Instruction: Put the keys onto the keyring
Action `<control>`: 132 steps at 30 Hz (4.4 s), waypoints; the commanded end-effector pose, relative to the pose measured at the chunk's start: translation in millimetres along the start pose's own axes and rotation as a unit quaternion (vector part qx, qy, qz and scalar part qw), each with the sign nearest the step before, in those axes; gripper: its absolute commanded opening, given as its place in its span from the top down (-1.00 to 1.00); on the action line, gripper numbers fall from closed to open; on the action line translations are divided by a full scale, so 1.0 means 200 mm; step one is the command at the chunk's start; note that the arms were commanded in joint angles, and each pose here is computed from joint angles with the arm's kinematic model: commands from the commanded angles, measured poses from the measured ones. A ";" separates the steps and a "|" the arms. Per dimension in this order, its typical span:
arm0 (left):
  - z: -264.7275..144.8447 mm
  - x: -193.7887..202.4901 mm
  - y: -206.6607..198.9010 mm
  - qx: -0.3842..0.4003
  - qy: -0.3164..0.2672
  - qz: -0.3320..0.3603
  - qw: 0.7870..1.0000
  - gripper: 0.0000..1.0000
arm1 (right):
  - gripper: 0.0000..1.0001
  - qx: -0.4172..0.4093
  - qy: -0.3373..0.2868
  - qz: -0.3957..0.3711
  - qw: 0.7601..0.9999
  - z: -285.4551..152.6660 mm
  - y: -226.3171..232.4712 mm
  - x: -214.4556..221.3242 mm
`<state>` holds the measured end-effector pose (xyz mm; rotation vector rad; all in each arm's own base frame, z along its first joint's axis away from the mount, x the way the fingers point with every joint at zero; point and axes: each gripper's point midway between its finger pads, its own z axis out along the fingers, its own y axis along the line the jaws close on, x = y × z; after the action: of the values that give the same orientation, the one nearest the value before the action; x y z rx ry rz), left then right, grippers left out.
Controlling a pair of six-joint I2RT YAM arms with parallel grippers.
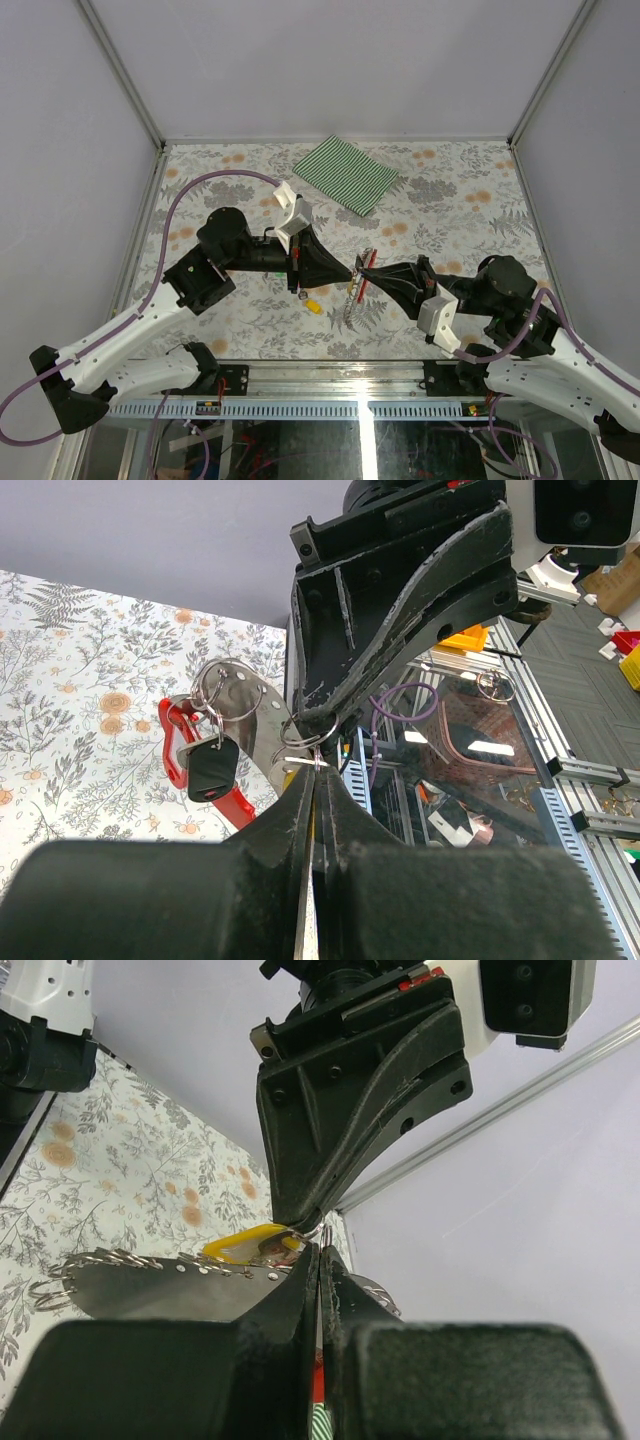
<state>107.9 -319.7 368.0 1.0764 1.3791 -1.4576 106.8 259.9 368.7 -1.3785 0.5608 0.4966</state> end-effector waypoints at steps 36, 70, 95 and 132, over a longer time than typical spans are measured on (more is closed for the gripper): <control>-0.02 -0.12 -0.06 0.003 -0.036 0.020 0.999 1.00 | 1.00 0.021 -0.050 -0.007 0.998 0.02 -0.09 -0.13; -0.04 -0.12 -0.06 -0.004 -0.040 0.021 0.999 1.00 | 1.00 0.029 -0.061 -0.013 0.998 0.01 -0.12 -0.17; -0.06 -0.15 -0.07 -0.016 -0.046 0.027 0.998 1.00 | 1.00 0.041 -0.025 -0.077 0.996 0.01 -0.16 -0.11; -0.17 -0.27 -0.11 -0.049 -0.098 0.081 0.991 1.00 | 1.00 0.131 -0.153 0.279 0.939 -0.01 -0.35 -0.40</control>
<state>106.9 -286.9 408.9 0.9167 1.2731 -1.3447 104.5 251.8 436.2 -0.9475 0.8542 0.9208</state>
